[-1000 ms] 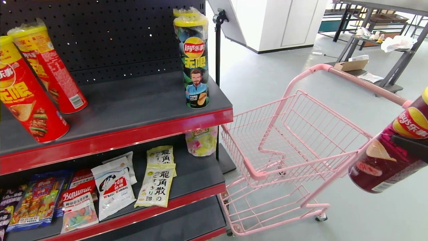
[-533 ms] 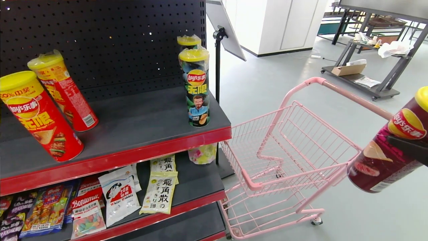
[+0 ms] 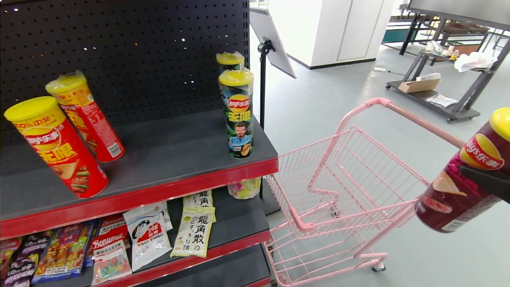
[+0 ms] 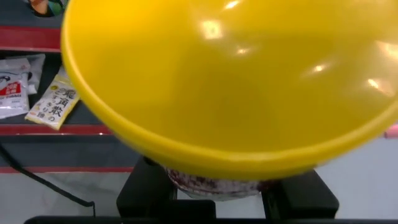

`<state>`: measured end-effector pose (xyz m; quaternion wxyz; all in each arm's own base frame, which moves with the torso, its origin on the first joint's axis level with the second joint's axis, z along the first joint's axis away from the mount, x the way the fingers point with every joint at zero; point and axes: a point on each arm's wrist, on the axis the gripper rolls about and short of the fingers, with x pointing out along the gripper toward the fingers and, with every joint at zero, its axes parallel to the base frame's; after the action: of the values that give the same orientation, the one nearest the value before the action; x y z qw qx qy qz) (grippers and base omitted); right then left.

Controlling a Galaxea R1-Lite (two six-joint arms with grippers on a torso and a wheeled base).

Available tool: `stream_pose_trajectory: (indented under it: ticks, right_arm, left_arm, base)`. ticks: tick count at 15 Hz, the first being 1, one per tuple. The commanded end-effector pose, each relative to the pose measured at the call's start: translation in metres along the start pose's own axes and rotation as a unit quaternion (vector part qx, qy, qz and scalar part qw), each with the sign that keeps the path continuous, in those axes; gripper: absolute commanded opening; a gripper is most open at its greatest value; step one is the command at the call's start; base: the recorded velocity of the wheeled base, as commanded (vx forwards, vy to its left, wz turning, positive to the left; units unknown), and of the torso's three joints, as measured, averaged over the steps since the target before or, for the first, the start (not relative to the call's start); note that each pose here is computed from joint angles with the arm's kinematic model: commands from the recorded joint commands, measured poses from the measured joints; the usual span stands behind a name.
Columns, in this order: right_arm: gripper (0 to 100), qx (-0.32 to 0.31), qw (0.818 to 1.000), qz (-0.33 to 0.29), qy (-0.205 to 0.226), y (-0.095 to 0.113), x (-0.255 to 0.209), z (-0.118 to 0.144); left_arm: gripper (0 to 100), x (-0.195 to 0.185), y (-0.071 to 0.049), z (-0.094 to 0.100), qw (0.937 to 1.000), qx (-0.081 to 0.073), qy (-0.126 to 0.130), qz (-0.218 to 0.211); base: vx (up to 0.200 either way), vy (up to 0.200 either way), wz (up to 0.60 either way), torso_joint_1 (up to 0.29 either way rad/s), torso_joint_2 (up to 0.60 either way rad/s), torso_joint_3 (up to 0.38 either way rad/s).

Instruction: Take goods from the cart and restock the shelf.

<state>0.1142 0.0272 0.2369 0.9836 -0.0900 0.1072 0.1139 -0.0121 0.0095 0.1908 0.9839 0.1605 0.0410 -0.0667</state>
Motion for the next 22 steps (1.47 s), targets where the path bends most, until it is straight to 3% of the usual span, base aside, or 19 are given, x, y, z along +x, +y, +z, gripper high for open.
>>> stream_pose_trajectory:
  ticks: [1,4,10,12,16,22]
  right_arm:
    - [0,-0.001,1.000,0.002,0.006,0.001,0.002,-0.003]
    - [0,-0.001,1.000,0.002,0.008,0.001,0.002,-0.005]
    - [0,0.011,1.000,-0.010,0.011,-0.001,-0.005,-0.015]
    - [0,0.027,0.999,0.032,-0.003,0.003,-0.017,-0.024]
    - [0,0.021,0.999,0.042,-0.017,0.003,-0.025,-0.024]
    - [0,0.009,0.988,0.151,-0.044,0.014,-0.033,-0.024]
  left_arm:
    - [100,0.000,0.000,0.000,1.0000,0.000,0.001,0.000]
    - [100,0.000,0.000,0.000,1.0000,0.000,0.001,0.000]
    - [100,-0.001,0.000,-0.001,1.0000,-0.001,-0.001,0.001]
    - [100,-0.002,0.000,-0.002,1.0000,-0.001,-0.002,0.003]
    - [100,-0.002,0.000,-0.002,1.0000,-0.001,-0.001,0.004]
    - [100,-0.003,0.000,-0.002,1.0000,-0.002,-0.003,0.004]
  base:
    - [0.000,0.000,0.60,-0.002,-0.01,0.002]
    - [0.000,0.000,0.60,0.012,0.00,-0.002]
    - [0.000,0.033,0.00,0.000,0.00,0.001]
    - [0.000,0.200,0.00,0.002,0.00,0.000]
    - [0.000,0.200,0.00,0.002,0.00,0.001]
    - [0.000,0.200,0.00,0.002,0.00,0.002]
